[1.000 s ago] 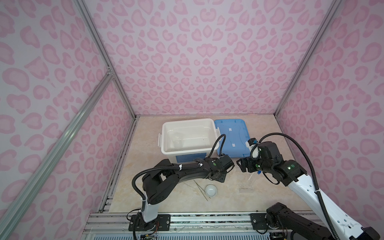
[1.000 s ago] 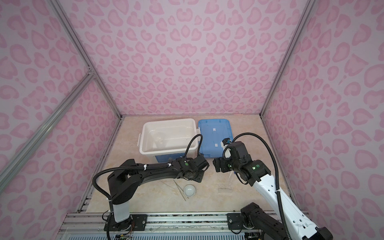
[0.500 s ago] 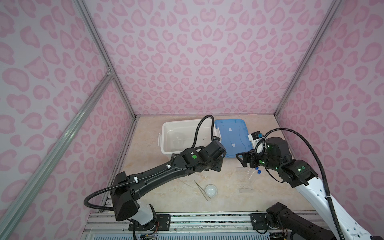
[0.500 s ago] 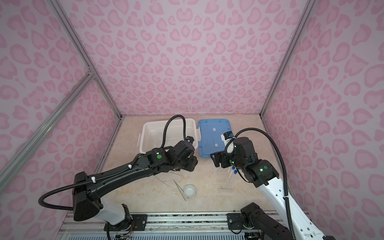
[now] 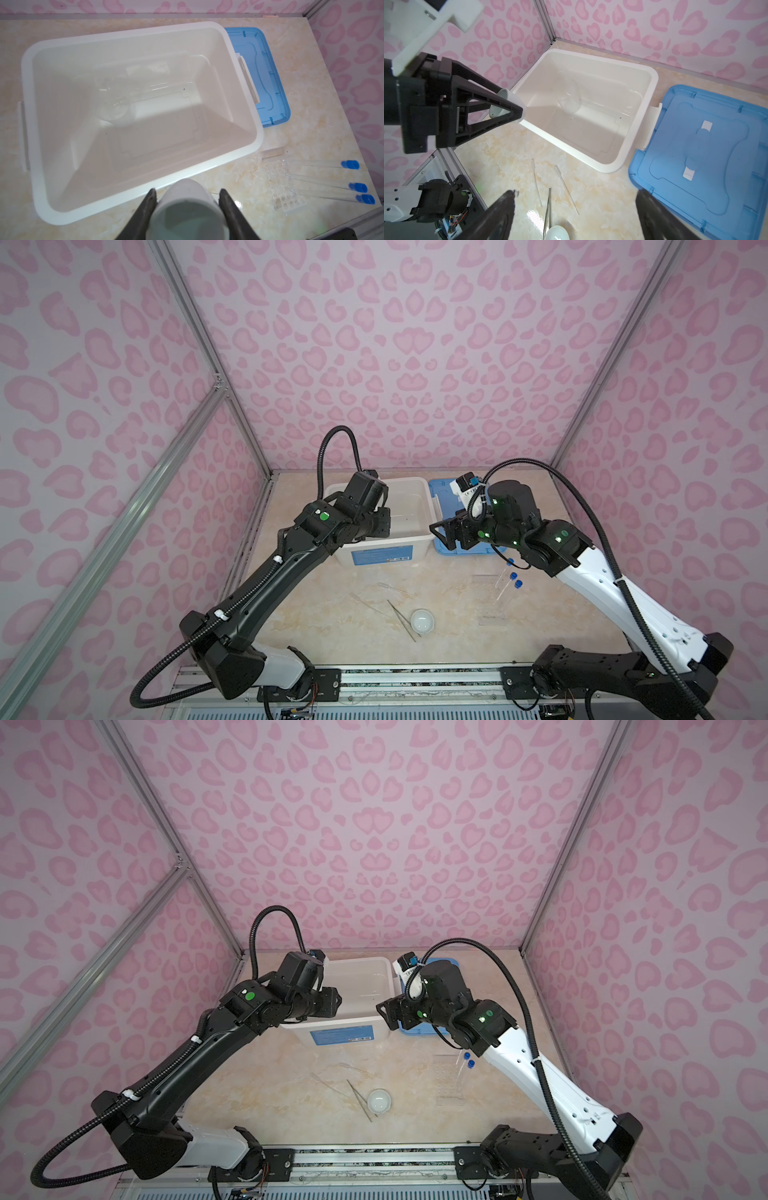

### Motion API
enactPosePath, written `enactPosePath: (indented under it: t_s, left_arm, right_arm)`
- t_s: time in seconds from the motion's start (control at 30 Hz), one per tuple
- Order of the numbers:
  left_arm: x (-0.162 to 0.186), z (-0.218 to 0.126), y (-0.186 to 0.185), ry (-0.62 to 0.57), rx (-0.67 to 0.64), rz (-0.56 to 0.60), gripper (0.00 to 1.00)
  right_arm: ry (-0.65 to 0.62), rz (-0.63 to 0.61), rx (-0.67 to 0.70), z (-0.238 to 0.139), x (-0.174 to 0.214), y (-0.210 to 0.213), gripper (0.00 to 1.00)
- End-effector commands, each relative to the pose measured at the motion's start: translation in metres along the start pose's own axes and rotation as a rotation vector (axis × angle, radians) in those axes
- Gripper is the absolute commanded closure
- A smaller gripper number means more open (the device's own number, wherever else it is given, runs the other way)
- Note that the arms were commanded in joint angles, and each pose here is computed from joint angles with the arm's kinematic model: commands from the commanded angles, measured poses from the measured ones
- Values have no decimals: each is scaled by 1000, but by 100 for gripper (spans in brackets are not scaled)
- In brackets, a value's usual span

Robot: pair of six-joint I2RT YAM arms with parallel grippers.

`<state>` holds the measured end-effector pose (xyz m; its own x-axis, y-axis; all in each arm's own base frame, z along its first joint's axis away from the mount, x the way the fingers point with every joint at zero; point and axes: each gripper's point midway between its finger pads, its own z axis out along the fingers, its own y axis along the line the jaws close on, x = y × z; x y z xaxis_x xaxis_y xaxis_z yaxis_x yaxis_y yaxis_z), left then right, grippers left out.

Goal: Organize the chemistry lab equipment
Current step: 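Carry the white cup into the bin with left gripper while right hovers above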

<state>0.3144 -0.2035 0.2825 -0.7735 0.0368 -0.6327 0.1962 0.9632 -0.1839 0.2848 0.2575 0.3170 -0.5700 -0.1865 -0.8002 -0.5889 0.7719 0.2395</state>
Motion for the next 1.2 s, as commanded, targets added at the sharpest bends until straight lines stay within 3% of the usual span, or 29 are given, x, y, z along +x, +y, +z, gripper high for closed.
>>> enactPosePath:
  t_s: [0.0,0.47,0.93,1.17]
  left_arm:
    - [1,10,14,53,-8,29,71]
    - [21,103,76,219,-140,-19,75]
    - [41,149,111,276,-275,12,76]
    - [50,170,115,281,-266,13,76]
  right_arm:
    - [-15,-26,6,19,-13,7,9]
    - [79,-10,-21,99,-14,14,10]
    - [134,-8,-17,128,2,9,11]
    - [146,-6,-15,135,6,7,11]
